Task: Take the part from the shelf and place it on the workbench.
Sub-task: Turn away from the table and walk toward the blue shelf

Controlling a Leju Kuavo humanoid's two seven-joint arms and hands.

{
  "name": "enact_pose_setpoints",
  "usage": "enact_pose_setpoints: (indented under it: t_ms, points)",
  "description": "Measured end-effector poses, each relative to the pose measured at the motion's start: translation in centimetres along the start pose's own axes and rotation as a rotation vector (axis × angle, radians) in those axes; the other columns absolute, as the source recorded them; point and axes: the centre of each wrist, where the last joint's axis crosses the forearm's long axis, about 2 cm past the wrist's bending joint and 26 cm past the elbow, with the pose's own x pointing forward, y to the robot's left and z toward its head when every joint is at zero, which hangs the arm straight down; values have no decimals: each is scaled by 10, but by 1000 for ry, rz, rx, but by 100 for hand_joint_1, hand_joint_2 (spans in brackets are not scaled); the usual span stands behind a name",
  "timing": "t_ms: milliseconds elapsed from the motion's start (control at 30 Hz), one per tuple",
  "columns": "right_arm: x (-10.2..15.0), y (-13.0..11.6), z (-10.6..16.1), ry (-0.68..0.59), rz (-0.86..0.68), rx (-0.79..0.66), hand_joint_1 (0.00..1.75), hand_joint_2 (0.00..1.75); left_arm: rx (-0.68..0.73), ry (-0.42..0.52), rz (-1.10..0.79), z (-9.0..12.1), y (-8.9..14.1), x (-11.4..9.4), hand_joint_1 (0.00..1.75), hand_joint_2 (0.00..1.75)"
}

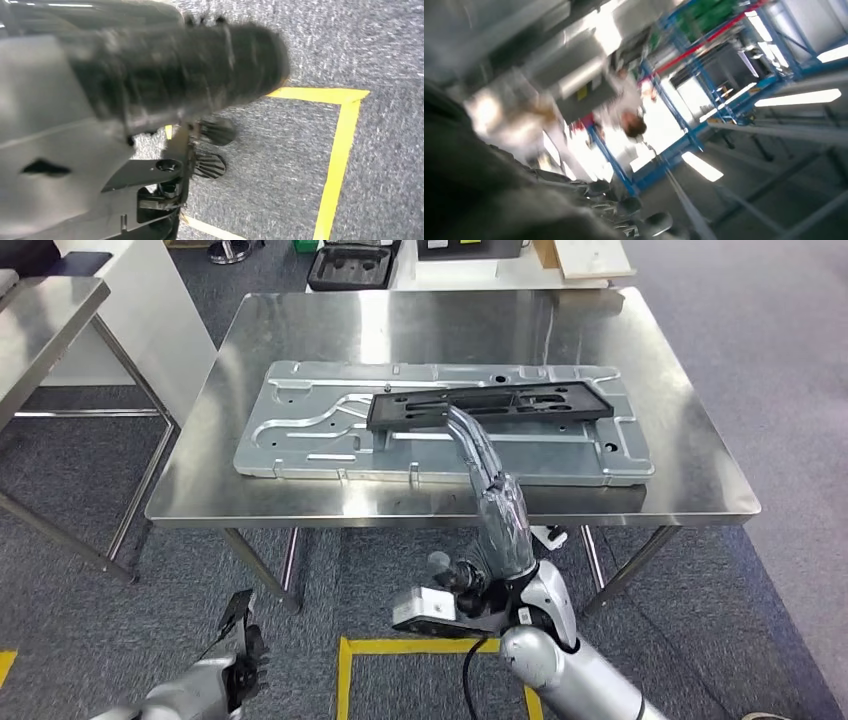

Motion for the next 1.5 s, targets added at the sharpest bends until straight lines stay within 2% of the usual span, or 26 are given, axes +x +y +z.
enact_pose_setpoints:
  t_ms: [100,233,333,433,500,567,733,833,1000,1133,1300,1500]
  points:
    - [-24,4,24,204,-141,-18,0,0,1,-5,14,0,1,-1,0,0]
    - [-55,10,56,456,-177,63,0,0,0,-15,29,0,2,0,0,0]
    - [-90,9,100,786,-236,134,0,0,7,-19,40,0,2,2,0,0]
    - [-114,0,166,1183,-324,116,0,0,24,-21,46,0,2,3,0,0]
    - [-120,-7,210,1376,-341,92,0,0,33,-24,45,0,2,2,0,0]
    - [-122,-14,247,1510,-308,90,0,0,38,-23,45,-1,4,1,0,0]
    - [-113,-20,303,1777,-225,205,0,0,40,-20,49,-1,5,2,0,0]
    - [-105,-20,326,1884,-207,250,0,0,40,-18,49,-1,5,3,0,0]
    - [-97,-22,348,2013,-185,300,0,0,30,-11,43,-1,6,-1,0,0]
    - [-90,-19,360,2104,-172,451,0,0,3,-2,25,-1,5,0,0,0]
    - [-88,-8,353,2109,-151,685,0,0,-24,-13,4,2,-1,13,0,0]
    - [-89,-2,345,2053,-112,796,0,0,-42,-13,0,5,-9,14,0,0]
